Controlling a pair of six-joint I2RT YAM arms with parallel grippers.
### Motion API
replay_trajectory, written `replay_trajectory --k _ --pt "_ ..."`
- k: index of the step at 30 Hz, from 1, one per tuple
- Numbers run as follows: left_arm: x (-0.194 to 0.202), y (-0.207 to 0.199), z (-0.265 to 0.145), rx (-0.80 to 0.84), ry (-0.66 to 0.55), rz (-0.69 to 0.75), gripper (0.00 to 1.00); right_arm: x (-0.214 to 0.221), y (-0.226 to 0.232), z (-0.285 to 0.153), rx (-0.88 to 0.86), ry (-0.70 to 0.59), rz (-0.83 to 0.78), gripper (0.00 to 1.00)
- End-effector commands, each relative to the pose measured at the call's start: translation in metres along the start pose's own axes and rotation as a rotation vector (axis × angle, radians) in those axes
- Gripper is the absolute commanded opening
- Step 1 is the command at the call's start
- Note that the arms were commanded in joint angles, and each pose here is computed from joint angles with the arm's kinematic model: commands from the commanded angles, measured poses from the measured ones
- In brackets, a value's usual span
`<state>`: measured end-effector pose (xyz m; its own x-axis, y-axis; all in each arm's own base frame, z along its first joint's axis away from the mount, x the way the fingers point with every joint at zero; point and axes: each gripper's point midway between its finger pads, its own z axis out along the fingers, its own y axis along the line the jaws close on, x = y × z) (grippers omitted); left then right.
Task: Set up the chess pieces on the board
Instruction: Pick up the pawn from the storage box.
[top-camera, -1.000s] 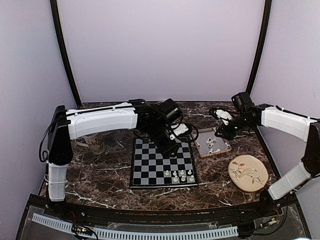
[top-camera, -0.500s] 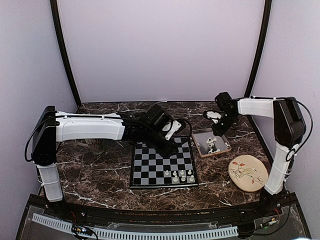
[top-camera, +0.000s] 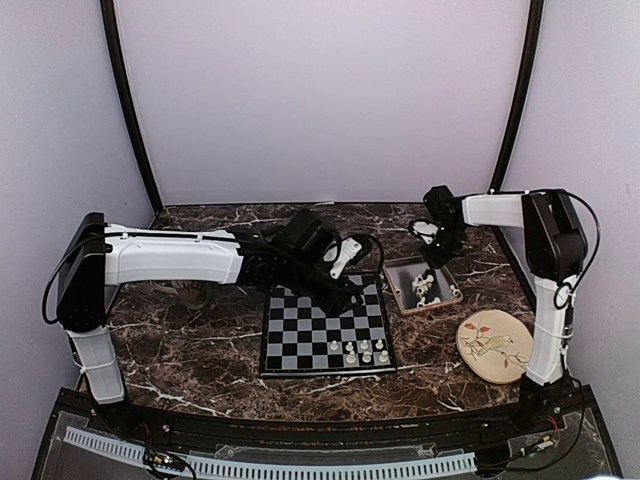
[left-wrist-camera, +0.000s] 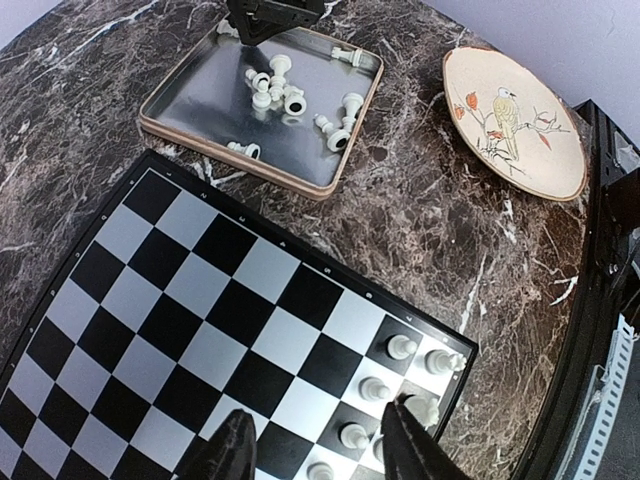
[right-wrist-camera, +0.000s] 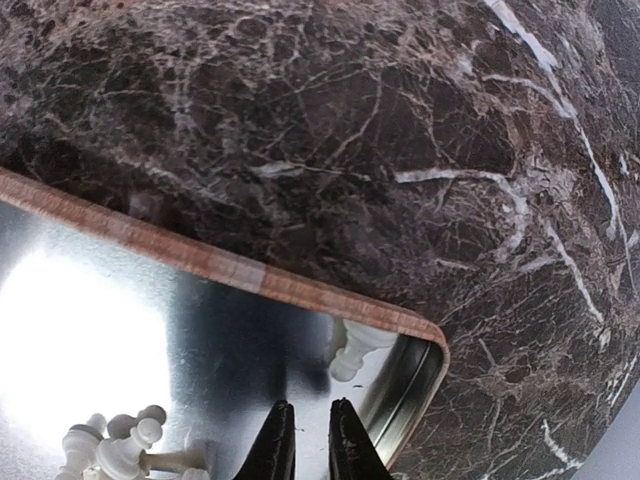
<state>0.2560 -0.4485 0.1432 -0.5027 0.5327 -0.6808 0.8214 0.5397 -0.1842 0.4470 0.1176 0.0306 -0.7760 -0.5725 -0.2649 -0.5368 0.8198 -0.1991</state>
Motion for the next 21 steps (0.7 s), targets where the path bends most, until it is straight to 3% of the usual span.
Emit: replay_trajectory --k 1,15,21 --pt "-0.014 -0.009 -0.014 0.043 -0.051 -0.008 0.45 -0.013 -0.018 0.001 0.046 -0.023 0.046 0.15" --pt "-0.012 -0.012 -0.006 0.064 -0.039 -0.020 0.45 -0.014 -0.015 0.026 0.004 -0.010 0.048 0.21" --pt "-0.009 -0.012 -0.003 0.069 -0.027 -0.030 0.45 -0.009 -0.011 0.026 -0.026 -0.006 0.051 0.09"
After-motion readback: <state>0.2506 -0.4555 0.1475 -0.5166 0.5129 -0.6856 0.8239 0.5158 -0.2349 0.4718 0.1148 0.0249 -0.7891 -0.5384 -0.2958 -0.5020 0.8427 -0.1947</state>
